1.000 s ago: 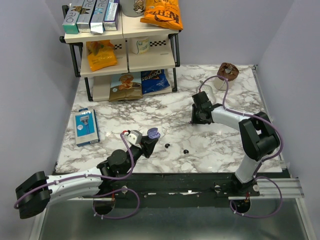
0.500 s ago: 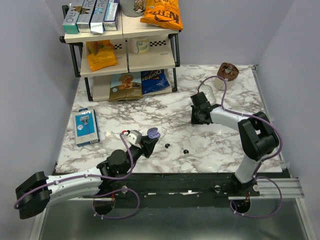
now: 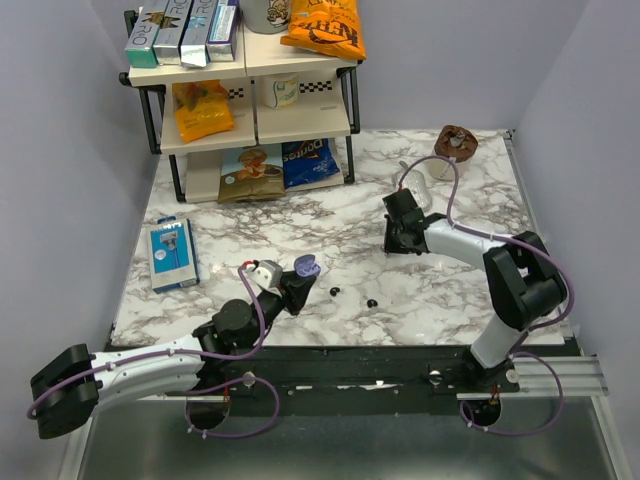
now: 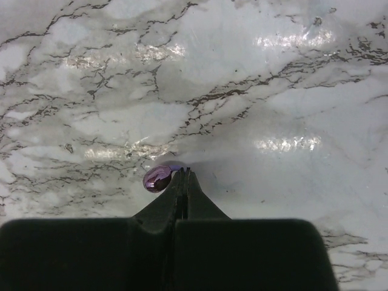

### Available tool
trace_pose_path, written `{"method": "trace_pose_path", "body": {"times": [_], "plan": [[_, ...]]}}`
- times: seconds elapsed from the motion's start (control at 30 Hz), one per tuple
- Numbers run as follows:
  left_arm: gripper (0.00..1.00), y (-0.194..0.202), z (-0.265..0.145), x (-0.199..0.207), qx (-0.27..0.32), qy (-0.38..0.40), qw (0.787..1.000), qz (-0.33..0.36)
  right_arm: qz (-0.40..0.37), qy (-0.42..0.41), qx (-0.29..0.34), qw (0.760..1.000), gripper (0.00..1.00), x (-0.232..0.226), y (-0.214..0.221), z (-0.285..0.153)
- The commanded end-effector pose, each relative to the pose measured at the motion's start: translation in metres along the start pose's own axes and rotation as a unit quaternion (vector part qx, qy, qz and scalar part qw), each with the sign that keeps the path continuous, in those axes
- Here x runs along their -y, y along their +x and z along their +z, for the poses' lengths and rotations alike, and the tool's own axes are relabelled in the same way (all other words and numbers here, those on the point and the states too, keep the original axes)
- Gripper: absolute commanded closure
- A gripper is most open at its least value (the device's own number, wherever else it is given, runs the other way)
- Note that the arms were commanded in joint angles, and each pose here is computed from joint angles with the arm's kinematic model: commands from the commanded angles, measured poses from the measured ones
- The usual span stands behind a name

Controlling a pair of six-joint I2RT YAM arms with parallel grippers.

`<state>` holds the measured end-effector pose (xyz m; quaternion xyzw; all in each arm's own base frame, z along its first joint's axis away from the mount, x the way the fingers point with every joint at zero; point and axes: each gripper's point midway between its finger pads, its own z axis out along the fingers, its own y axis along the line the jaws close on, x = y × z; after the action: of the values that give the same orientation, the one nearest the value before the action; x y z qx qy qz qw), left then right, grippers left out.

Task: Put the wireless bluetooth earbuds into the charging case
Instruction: Pick up the earbud from the center of the board.

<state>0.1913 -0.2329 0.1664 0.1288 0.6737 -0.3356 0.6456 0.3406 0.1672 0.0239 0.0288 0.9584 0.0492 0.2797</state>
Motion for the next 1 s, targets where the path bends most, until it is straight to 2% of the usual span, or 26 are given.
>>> {"method": "trace_pose_path", "body": {"times": [0.0,0.23,0.47,0.7,0.83,0.97], "plan": [[1.0,-0.01,0.001,0.002,0.017,0.0,1.0,-0.009,0.007,0.017,0.024,1.0,0.99,0.006,-0.009,-0.016],[1.0,-0.011,0.001,0.003,0.019,0.002,1.0,-0.01,-0.004,0.011,0.066,0.998,0.99,0.007,-0.028,-0.041],[1.0,-0.014,0.004,0.013,0.032,0.024,0.999,-0.021,-0.05,-0.011,0.172,0.984,0.99,-0.01,-0.053,-0.102],[1.0,-0.022,0.019,0.037,0.035,0.071,0.997,-0.01,-0.092,-0.041,0.273,0.957,0.99,-0.019,-0.067,-0.17],[1.0,-0.031,0.027,0.049,0.047,0.101,0.994,-0.005,-0.133,-0.067,0.343,0.928,0.99,-0.028,-0.067,-0.218],[1.0,-0.046,0.041,0.068,0.068,0.151,0.986,-0.002,-0.151,-0.048,0.375,0.913,0.99,-0.026,-0.065,-0.24]]}}
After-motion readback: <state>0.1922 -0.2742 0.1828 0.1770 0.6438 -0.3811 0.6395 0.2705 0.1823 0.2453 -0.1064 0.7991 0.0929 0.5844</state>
